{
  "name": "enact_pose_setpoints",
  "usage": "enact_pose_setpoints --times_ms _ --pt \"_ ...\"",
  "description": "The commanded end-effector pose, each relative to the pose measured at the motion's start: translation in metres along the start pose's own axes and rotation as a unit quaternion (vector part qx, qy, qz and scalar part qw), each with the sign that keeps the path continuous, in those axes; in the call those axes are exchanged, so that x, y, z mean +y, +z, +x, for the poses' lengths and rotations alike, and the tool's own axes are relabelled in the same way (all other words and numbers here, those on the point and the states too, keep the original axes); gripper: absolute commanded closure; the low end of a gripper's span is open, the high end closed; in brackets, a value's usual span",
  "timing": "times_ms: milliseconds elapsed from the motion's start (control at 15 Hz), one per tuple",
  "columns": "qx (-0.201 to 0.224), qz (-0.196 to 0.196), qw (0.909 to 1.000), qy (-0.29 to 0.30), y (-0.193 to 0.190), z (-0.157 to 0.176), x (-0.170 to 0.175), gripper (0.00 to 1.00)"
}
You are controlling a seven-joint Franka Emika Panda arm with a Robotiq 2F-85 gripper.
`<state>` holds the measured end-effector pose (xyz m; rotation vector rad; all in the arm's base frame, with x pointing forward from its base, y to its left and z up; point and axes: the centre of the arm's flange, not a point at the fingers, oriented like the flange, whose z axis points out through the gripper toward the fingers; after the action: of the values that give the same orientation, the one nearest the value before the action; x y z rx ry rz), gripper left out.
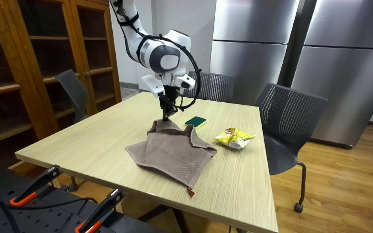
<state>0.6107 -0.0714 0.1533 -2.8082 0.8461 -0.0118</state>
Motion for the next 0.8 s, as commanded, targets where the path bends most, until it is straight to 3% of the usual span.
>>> enact_pose_setpoints --times_ms 0,733 --pt "-0.002 -0.005 0.9998 0.021 0.009 0.015 -0.020 0.99" --pt "0.011 -0.014 0.9981 0.059 0.037 0.025 -0.045 0.99"
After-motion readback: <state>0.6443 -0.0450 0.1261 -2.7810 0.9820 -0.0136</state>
